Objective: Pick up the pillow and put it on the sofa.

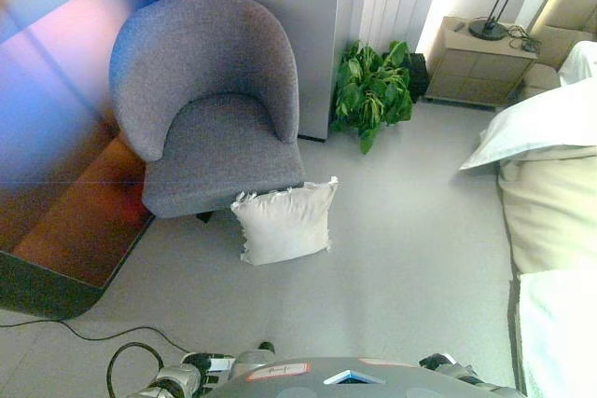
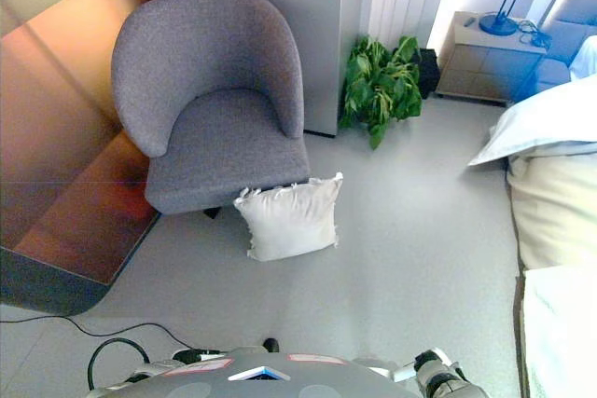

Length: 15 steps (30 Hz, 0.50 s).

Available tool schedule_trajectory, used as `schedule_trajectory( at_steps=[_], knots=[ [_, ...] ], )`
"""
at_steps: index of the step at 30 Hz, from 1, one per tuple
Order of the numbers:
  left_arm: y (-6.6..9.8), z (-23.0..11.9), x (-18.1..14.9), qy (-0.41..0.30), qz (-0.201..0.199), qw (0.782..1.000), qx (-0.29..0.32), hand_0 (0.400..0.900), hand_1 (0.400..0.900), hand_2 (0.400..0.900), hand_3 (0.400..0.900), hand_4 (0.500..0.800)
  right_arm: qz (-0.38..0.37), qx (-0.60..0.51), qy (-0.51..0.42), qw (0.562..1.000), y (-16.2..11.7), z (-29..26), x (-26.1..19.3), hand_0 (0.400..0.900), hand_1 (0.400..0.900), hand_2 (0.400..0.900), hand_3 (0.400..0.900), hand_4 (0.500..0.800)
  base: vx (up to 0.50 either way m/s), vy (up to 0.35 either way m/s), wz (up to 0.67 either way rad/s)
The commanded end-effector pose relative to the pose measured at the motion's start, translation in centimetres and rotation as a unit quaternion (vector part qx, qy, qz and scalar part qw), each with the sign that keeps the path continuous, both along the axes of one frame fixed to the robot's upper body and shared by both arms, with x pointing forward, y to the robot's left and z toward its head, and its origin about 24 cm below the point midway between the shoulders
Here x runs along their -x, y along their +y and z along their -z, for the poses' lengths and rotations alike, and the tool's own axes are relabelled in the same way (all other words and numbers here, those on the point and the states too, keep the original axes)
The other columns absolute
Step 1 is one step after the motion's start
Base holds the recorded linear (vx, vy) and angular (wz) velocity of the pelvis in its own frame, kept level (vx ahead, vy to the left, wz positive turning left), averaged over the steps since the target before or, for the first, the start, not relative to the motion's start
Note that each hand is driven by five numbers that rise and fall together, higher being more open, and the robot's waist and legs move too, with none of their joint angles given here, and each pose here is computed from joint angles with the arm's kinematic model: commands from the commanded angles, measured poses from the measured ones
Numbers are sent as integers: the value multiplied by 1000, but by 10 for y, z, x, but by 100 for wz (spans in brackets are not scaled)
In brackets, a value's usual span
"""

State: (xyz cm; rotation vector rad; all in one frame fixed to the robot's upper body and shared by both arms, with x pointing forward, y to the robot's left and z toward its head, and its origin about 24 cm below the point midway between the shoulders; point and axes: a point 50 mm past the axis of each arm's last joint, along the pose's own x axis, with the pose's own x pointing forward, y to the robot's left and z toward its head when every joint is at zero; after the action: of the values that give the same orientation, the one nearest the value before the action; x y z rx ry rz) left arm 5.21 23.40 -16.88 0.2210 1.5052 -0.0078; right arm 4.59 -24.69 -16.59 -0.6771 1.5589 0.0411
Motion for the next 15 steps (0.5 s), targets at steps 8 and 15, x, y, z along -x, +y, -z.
schedule_trajectory(
  at_steps=[8,15],
  knots=[
    [-4,1,-4,26,39,999,-2,900,900,900,900,800,32,3,-13,999,5,-1,-16,900,900,900,900,800,32,-81,-1],
    [-12,0,-21,-21,-2,1000,7,900,900,900,900,800,4,29,-1,1000,-19,-8,-20,900,900,900,900,800,75,-70,-29]
  ],
)
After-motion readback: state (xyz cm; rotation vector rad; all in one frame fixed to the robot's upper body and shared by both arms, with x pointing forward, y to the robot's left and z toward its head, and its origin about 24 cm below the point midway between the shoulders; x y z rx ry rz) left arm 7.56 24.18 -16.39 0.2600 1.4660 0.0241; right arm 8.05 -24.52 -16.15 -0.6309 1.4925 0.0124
